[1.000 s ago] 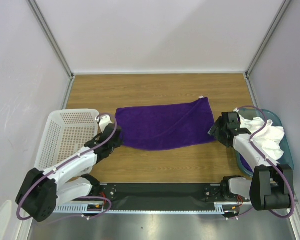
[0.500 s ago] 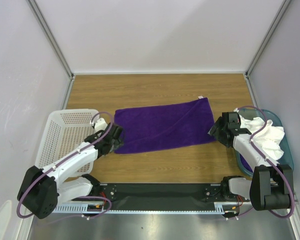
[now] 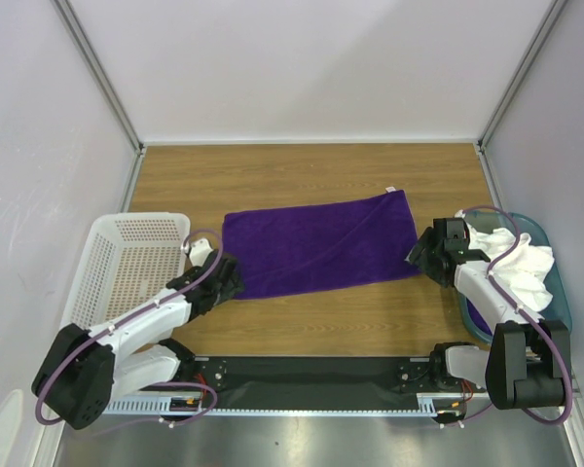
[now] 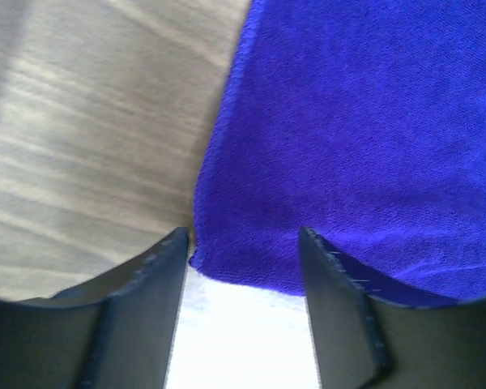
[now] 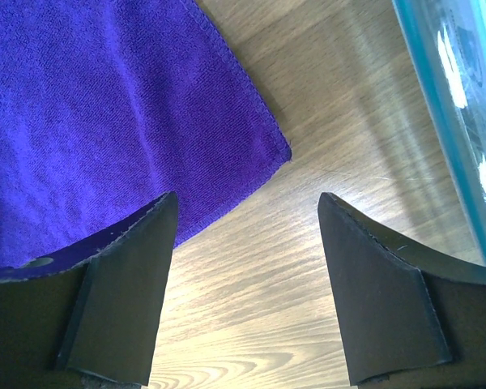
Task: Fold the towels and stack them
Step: Flatten out the crumpled towel
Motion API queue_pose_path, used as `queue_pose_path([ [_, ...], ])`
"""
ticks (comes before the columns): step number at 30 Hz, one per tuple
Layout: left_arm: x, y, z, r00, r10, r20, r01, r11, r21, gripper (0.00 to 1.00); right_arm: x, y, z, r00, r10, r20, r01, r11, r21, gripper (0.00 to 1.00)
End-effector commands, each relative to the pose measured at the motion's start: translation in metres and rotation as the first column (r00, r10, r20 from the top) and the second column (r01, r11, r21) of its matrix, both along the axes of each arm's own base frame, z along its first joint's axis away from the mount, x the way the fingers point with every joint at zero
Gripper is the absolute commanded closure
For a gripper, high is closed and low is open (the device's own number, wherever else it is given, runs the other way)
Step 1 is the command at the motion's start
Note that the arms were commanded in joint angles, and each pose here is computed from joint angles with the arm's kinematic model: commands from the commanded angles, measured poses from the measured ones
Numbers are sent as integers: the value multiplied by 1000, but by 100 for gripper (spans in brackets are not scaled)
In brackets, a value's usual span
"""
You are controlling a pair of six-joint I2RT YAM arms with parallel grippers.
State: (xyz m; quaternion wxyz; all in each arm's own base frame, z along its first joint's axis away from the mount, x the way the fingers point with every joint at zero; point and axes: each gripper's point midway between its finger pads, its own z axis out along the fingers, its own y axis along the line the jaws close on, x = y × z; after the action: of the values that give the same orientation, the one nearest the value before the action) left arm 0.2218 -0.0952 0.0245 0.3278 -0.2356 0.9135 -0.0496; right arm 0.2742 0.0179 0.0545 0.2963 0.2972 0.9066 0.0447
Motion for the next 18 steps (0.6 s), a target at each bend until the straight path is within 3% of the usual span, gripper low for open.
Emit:
queue_pose_path([
  [1,11,-9,2,998,-25,52,26,999,-23,40,-3,-2,-1,1000,5,-5,-5,1000,-9,25],
  [4,9,-9,3,998,-34,52,35,999,-22,47,-4,-5,1,1000,-3,-2,3,1000,-17,25],
  [7,6,-8,4,998,-40,53,41,999,-28,74,-5,-7,2,1000,-9,3,9,1000,-21,25],
  [8,5,-7,7,998,-32,60,34,999,-34,96,-5,-7,1,1000,-9,0,9,1000,-19,25],
  [9,4,-4,8,998,-15,58,17,999,-28,100,-6,-7,0,1000,-10,-3,10,1000,-19,25],
  [18,-4,18,39,996,89,26,-90,995,45,100,-9,-6,-4,1000,-14,-11,14,1000,-10,25],
])
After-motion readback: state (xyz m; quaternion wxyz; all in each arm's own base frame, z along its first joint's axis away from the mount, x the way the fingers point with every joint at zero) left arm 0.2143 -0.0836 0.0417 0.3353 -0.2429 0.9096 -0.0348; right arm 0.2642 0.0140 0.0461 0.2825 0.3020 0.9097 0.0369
